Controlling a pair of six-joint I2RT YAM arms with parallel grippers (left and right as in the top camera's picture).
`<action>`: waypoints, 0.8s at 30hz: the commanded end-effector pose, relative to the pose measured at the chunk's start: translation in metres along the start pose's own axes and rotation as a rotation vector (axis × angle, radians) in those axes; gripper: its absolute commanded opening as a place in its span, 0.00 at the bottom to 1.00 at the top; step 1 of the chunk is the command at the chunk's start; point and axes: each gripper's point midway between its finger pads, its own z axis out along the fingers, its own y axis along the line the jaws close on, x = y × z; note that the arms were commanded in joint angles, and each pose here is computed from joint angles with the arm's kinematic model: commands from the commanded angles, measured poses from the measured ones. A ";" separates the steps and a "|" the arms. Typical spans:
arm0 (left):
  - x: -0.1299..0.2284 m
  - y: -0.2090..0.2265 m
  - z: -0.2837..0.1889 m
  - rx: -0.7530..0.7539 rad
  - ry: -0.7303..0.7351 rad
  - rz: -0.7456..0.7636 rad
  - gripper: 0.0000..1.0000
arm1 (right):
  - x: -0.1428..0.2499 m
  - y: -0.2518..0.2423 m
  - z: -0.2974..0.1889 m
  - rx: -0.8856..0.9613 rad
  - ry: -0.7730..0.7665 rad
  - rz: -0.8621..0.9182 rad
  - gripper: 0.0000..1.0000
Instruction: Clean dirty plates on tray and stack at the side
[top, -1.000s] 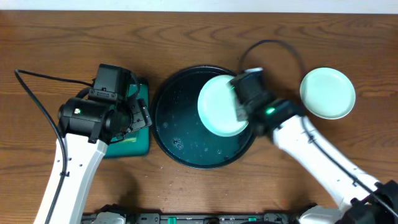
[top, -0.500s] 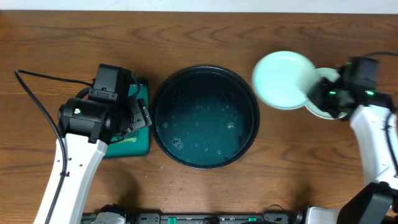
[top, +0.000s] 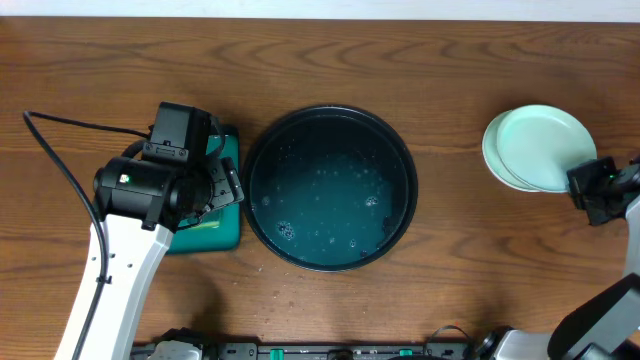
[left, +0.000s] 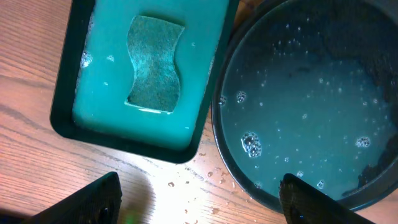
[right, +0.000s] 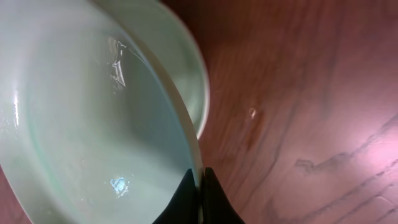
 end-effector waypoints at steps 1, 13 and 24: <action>0.001 0.000 0.003 -0.007 0.010 0.006 0.82 | -0.009 -0.003 0.009 0.013 0.004 0.042 0.01; 0.001 0.000 0.003 -0.007 0.010 0.006 0.82 | 0.001 0.019 0.052 -0.127 0.145 -0.035 0.58; 0.001 0.000 0.003 -0.007 0.008 0.006 0.82 | 0.030 0.073 0.041 -0.389 0.234 -0.285 0.63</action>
